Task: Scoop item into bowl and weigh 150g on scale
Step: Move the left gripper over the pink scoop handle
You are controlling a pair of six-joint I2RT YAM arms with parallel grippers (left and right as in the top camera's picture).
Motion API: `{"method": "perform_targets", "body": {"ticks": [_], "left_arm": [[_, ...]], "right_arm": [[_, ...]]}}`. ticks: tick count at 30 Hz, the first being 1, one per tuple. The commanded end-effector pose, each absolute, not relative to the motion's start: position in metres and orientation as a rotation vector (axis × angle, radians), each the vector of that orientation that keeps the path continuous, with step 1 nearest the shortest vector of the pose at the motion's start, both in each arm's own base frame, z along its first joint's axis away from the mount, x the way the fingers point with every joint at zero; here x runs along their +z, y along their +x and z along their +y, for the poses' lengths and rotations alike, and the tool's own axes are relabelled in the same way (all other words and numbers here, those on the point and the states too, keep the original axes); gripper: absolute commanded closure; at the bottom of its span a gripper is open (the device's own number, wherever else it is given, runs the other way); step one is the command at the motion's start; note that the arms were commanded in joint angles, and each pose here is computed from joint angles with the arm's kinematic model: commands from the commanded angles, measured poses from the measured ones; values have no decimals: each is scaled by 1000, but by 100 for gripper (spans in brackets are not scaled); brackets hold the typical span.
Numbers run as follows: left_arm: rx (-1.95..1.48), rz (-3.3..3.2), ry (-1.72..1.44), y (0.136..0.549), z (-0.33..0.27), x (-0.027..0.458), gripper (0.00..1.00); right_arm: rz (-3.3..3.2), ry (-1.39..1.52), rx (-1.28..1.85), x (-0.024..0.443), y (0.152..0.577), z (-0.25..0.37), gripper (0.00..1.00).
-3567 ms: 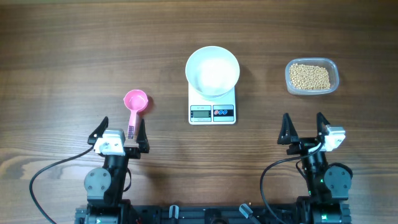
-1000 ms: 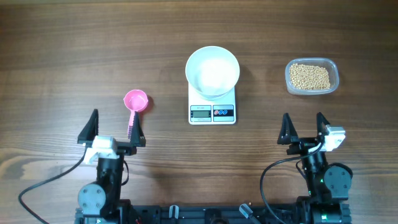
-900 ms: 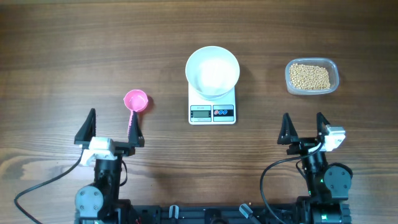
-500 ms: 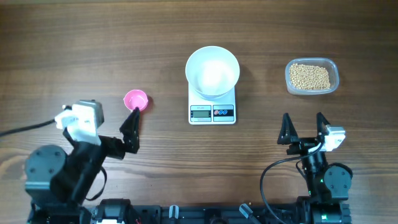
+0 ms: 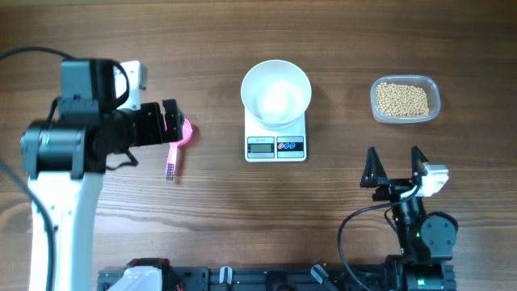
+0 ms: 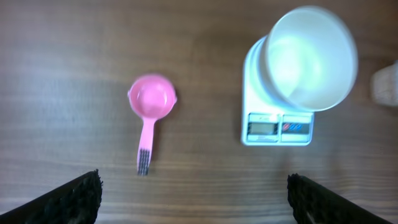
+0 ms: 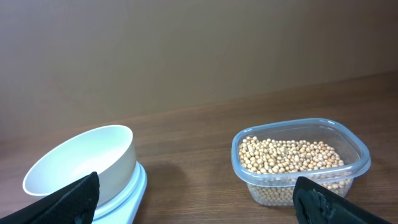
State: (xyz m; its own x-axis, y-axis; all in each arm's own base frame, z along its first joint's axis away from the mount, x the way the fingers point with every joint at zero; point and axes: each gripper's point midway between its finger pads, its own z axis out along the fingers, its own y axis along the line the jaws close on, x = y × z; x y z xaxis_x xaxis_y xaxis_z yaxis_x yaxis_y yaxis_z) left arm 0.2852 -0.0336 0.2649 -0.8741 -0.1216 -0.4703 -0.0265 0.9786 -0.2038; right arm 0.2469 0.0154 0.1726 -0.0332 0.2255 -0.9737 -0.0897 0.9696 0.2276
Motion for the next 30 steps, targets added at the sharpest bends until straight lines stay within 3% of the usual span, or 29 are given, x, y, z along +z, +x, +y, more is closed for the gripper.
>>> {"method": "perform_targets", "body": {"ticks": [1,5,11,16,20,23,30], "left_arm": [[-233,2654,-294,292,-5,257,0],[-277,2601,-544,289,45,255,0],[-319,2775,-697,284,64,187,0],[-412,2908,-662,284,64,146,0],[-734,2935,-547,284,42,118,0],[-891,2812,-507,314,34,114,0],[-772,2896,-562,302,44,78,0]], "right_arm": [[1574,107,223,174,247,11,0],[1574,107,223,174,247,11,0],[1574,107,223,174,247,11,0],[1577,108,223,174,247,11,0],[1576,108,223,174,247,11,0],[1576,108,223,174,247,11,0],[1577,108,223,174,247,11,1]]}}
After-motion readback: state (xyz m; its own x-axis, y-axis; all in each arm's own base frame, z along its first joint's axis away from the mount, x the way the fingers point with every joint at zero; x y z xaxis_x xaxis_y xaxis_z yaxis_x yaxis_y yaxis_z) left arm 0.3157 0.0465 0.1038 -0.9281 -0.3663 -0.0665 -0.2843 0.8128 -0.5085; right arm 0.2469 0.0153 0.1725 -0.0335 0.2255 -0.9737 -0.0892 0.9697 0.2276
